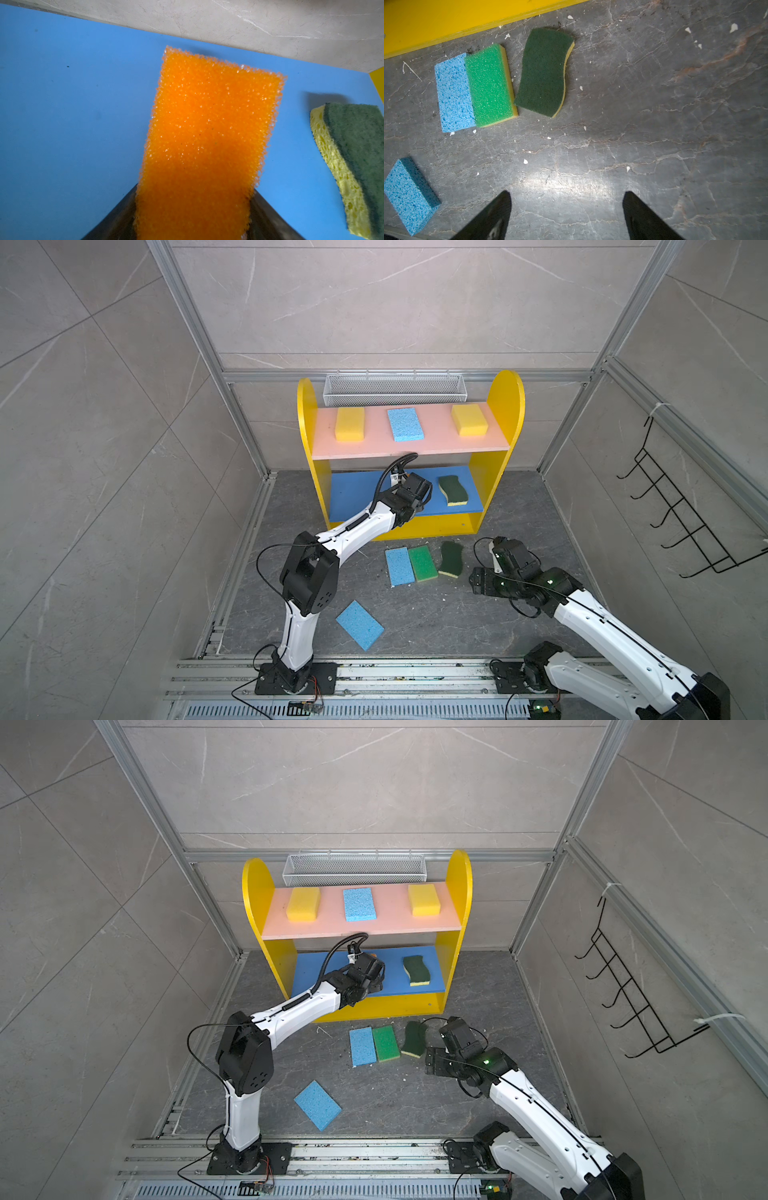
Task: Place and organize the cleaning sponges onto the shelf
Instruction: 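Carry the orange sponge with the left gripper over the blue shelf, then lower the orange sponge onto the blue shelf and open the left gripper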
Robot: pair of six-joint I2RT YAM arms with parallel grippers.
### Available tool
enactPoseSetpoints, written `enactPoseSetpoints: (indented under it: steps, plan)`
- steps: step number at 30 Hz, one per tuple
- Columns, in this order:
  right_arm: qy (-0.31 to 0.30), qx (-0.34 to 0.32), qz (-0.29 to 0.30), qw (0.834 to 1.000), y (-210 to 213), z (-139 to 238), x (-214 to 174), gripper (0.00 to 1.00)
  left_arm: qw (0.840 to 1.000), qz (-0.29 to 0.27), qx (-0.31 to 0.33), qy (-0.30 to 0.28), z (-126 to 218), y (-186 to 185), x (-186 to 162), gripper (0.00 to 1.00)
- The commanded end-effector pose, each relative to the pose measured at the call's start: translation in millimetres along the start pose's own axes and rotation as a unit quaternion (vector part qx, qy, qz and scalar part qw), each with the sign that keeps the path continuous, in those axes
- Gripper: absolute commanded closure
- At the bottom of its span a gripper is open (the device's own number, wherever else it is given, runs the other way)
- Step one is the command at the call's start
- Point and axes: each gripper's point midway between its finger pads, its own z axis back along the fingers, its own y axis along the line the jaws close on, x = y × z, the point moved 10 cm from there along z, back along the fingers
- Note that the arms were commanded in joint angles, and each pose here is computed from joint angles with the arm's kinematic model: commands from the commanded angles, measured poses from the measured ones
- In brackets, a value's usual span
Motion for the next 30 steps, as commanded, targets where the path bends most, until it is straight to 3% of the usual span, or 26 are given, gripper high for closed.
enactPoseSetpoints:
  steps: [1, 11, 30]
  plan:
    - [0.001, 0.003, 0.003, 1.000, -0.5, -1.4, -2.6, 0.14, 0.999, 0.025, 0.016, -0.023, -7.5, 1.3, 11.2, 0.28]
    - [0.007, 0.006, 0.001, 1.000, 1.3, -5.4, -1.4, 0.14, 0.999, 0.033, 0.016, -0.014, -22.9, 5.3, 10.3, 0.25]
    - [0.006, 0.008, -0.003, 1.000, 3.1, -7.2, 0.9, 0.14, 0.999, 0.011, -0.031, -0.027, -6.1, 4.0, 18.2, 0.16]
